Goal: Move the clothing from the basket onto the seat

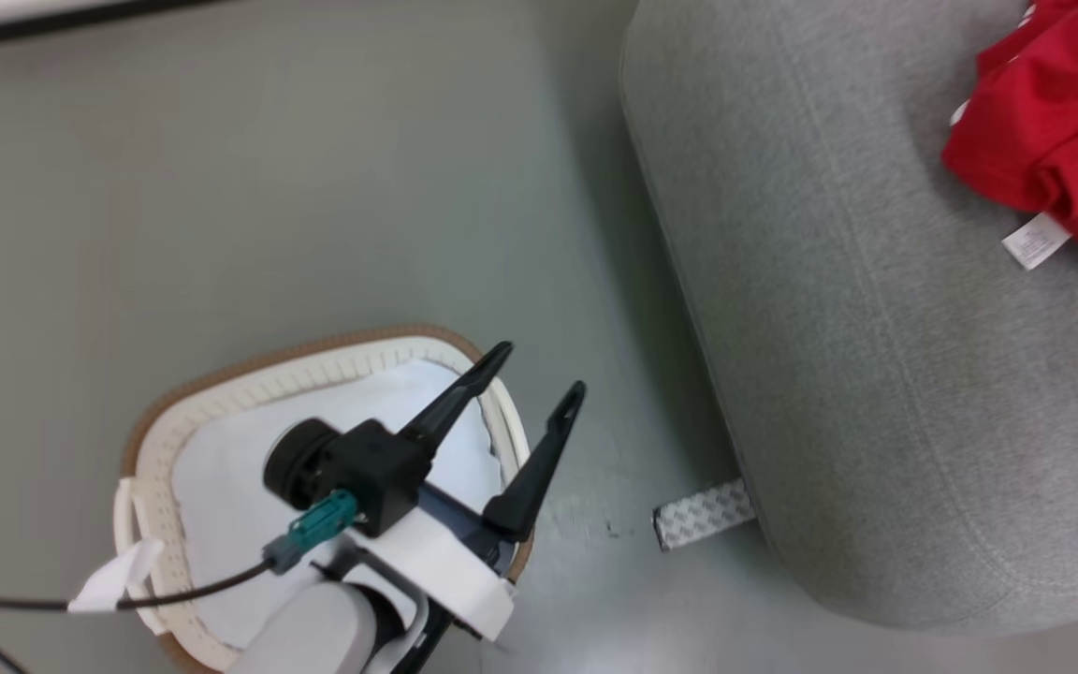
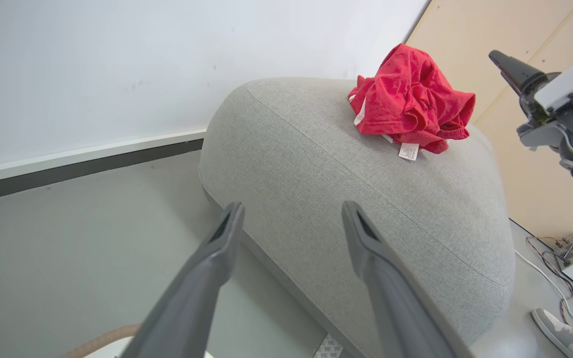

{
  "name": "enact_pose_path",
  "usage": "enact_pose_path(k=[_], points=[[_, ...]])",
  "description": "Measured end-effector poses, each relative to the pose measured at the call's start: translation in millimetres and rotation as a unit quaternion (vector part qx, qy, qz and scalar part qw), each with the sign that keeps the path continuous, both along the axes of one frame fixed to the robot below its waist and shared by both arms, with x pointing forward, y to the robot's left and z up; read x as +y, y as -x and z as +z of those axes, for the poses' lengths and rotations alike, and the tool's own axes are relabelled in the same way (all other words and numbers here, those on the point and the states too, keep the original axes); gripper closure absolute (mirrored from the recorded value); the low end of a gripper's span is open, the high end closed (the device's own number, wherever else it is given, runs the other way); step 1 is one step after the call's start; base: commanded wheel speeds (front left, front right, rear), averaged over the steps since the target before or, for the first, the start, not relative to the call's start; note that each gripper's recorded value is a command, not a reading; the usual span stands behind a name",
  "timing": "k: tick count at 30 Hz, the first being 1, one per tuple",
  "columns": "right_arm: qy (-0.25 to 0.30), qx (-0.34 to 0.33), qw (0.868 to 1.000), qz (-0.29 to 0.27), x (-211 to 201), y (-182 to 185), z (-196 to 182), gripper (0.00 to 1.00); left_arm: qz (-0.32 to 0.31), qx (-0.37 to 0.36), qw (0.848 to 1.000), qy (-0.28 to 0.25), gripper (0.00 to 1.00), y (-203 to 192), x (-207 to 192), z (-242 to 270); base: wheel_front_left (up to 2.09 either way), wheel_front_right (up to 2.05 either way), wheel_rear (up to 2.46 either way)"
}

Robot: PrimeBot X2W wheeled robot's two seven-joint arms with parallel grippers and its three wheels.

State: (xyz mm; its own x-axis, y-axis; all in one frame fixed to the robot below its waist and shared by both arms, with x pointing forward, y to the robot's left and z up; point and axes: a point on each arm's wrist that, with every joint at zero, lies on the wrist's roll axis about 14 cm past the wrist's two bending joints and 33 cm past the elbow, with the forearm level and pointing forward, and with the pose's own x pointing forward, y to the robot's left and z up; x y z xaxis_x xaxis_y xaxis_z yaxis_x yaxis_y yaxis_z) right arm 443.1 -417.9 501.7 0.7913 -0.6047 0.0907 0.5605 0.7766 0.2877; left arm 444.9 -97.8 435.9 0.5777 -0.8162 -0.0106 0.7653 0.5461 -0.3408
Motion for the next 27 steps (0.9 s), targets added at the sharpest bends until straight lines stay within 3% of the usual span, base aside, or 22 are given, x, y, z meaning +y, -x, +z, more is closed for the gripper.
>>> enact_pose_path(k=[16,27], points=[[0.074,-0.008,0.988,0.137,100,68,37,0.0,0.165,-0.033,0.986,-0.016,0.0,19,83,31,0.0,0.0,0.0],[0.058,0.011,0.962,0.267,193,89,14,0.0,0.32,-0.035,0.946,-0.032,0.0,44,177,45,0.0,0.0,0.0]])
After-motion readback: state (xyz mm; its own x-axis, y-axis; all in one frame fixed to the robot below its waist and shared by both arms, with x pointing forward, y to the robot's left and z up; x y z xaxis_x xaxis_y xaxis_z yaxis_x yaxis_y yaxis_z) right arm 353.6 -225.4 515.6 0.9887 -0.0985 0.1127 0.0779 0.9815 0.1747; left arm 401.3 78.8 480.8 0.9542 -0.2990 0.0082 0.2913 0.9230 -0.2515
